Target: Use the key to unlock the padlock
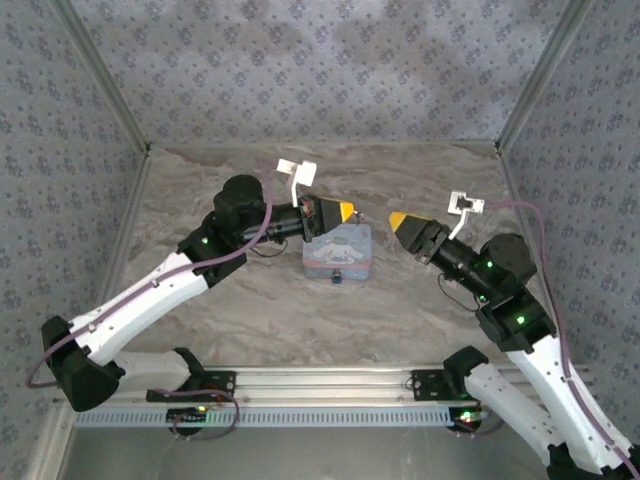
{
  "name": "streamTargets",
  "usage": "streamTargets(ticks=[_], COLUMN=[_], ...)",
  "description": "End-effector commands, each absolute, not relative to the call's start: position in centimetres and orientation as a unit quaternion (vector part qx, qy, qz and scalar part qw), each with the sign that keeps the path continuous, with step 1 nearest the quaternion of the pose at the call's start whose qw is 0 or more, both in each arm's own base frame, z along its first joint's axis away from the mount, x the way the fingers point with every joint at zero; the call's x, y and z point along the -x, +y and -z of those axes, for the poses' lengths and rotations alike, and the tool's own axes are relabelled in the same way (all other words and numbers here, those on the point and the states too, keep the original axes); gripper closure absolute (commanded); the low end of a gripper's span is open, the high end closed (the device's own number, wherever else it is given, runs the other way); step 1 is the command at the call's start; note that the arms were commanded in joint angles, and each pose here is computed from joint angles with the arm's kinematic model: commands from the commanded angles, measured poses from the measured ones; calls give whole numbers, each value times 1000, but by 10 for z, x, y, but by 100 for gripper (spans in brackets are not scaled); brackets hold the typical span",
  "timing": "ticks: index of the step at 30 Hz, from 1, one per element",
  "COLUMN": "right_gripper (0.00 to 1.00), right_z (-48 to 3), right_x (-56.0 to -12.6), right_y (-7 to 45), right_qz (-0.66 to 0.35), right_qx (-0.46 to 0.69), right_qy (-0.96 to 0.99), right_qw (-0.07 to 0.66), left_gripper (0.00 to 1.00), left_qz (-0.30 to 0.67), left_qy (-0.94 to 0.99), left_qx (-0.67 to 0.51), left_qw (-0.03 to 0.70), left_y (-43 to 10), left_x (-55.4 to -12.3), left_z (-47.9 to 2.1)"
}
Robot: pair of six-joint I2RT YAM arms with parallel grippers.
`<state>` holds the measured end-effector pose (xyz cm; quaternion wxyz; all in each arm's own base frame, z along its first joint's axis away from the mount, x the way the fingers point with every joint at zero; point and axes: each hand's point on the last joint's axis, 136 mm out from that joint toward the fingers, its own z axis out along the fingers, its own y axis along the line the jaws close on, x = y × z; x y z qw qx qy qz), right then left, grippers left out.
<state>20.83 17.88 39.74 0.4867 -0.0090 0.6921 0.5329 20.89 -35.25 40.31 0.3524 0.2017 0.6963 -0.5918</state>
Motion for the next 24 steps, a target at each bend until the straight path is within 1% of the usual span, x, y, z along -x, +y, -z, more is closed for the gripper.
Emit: streamTargets(ticks=[1,3,4,7,13,21,24], right_gripper=[51,46,46,50,54,54,58], right_z=[-408,-413,-414,-414,-411,-414,-411], right_x=[-203,-203,-203,-204,-198,-190,-189], right_y=[192,199,201,207,221,224,224], right_qz=[-548,-560,-563,-567,-585,-601,-606], right_qx=[56,68,72,81,105,118,116], right_qy=[687,679,677,678,675,663,660], right_qw=[474,470,468,460,437,430,429], left_gripper=[100,100,100,100,100,100,100], left_qz=[595,593,590,596,604,606,610], left_qy=[683,682,683,676,669,667,665], left_qx=[-237,-253,-259,-270,-267,-258,-249], left_qw=[351,346,344,340,341,348,351], left_y=[-353,-358,-359,-364,-366,-365,-363], left_x=[-195,-189,-187,-180,-180,-182,-185], left_z=[-414,-416,-417,-420,-422,-424,-424])
